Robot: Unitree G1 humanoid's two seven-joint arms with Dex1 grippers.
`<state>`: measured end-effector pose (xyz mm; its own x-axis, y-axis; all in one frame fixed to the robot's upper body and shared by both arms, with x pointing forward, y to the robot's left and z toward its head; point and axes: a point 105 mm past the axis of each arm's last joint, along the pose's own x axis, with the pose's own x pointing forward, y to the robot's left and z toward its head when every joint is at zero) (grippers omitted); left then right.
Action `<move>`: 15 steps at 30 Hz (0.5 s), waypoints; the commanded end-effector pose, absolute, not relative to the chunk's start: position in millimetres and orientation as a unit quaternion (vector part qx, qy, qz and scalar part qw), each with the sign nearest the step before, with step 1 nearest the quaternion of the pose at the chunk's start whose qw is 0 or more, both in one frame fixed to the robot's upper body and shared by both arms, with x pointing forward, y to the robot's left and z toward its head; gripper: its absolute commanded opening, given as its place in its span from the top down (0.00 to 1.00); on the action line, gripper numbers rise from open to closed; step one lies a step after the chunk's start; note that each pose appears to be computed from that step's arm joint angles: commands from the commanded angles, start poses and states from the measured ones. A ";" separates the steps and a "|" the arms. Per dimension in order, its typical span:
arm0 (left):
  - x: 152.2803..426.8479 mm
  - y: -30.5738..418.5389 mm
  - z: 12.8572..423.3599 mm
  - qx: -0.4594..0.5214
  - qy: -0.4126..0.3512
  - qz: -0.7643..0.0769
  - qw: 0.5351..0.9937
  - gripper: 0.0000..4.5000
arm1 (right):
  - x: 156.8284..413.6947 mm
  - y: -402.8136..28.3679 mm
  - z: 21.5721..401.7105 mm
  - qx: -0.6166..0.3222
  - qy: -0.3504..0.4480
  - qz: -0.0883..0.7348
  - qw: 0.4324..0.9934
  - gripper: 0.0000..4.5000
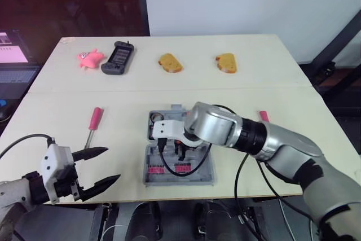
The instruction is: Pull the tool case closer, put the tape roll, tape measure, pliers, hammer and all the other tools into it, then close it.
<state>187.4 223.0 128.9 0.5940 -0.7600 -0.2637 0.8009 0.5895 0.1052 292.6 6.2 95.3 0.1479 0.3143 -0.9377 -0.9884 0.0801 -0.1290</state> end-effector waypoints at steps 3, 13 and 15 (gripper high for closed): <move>187.4 220.7 137.4 0.110 0.076 -0.437 0.890 0.00 | 297.6 13.5 99.4 -0.431 0.373 0.519 0.637 0.99; 187.0 219.6 136.4 0.114 0.078 -0.433 0.891 0.00 | 304.4 22.9 94.6 -0.433 0.365 0.515 0.643 0.99; 186.9 219.4 136.3 0.112 0.079 -0.433 0.891 0.00 | 305.3 23.8 93.2 -0.433 0.364 0.515 0.644 0.99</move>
<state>187.8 222.0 129.4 0.6110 -0.7517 -0.2482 0.7879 0.6080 0.0981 303.4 17.4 85.7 0.1850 0.3180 -0.9298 -0.9818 0.1009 -0.1609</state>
